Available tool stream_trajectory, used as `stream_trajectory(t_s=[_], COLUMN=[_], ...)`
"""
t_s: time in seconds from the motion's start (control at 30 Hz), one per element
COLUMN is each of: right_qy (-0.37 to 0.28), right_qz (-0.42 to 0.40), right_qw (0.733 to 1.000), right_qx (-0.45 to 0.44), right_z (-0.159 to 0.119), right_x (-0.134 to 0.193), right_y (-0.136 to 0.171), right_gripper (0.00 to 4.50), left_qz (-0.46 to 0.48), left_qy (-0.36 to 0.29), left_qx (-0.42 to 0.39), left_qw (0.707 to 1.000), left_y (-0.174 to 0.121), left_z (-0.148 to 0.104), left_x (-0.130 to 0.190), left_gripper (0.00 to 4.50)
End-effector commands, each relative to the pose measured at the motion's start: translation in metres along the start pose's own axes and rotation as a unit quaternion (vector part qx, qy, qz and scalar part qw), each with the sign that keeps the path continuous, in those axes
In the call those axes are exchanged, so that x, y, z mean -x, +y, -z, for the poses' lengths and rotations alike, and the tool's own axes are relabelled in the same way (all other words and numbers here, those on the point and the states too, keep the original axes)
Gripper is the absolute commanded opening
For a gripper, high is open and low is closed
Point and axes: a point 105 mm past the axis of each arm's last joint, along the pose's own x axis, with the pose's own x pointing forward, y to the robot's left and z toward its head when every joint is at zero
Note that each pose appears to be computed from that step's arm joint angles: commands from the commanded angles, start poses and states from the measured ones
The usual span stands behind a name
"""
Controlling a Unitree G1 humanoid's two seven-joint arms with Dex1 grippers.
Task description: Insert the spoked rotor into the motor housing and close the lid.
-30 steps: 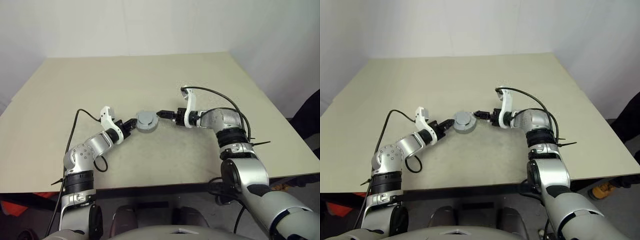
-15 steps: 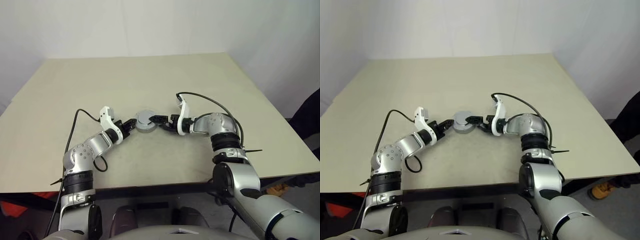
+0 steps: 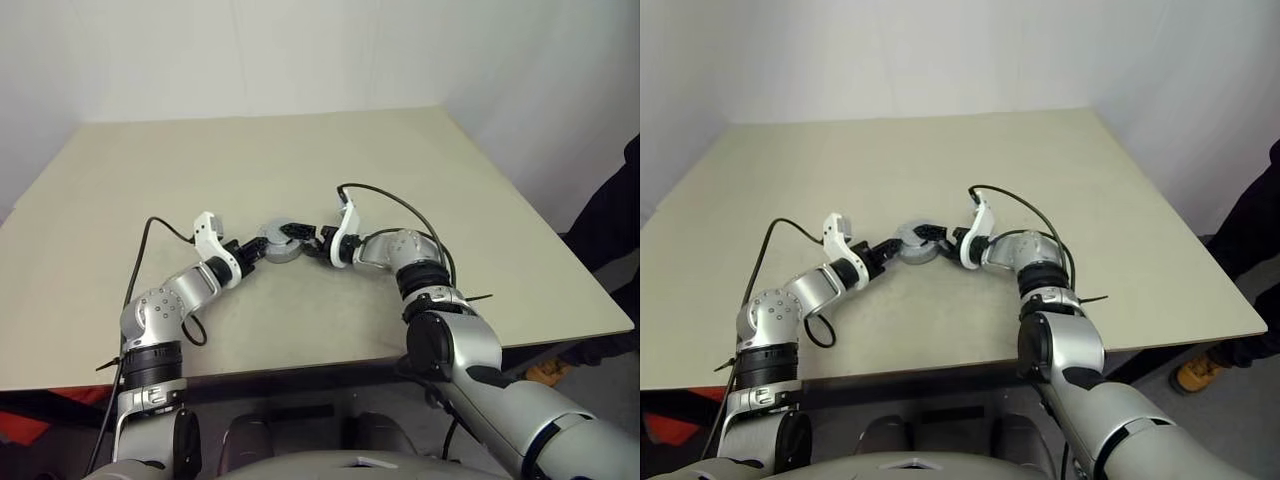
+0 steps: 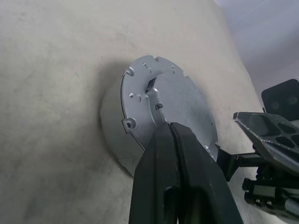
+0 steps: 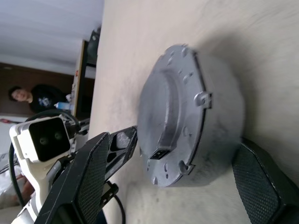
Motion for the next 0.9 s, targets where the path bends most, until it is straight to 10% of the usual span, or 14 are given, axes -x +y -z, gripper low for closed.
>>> stream_trajectory(t_s=[0.03, 0.5, 0.77, 0.9], right_qy=[0.024, -0.076, -0.066, -0.062], right_qz=[-0.052, 0.020, 0.039, 0.050], right_qw=[0.998, 0.997, 0.997, 0.997], right_qx=[0.001, -0.027, -0.013, -0.013], right_z=[0.011, -0.006, -0.004, -0.002], right_x=[-0.018, -0.037, -0.037, -0.036], right_y=[0.029, 0.018, 0.013, 0.008], right_gripper=[4.48, 4.48, 2.27, 2.06], left_qz=[0.009, 0.002, -0.001, -0.002], left_qy=[-0.015, -0.019, -0.022, -0.025], left_qx=[-0.015, -0.016, -0.017, -0.017], left_qw=[1.000, 1.000, 1.000, 1.000], left_y=[-0.008, -0.004, -0.003, -0.003], left_z=[-0.009, -0.008, -0.008, -0.008], left_x=[0.002, 0.004, 0.005, 0.005], left_gripper=[0.00, 0.00, 0.00, 0.00])
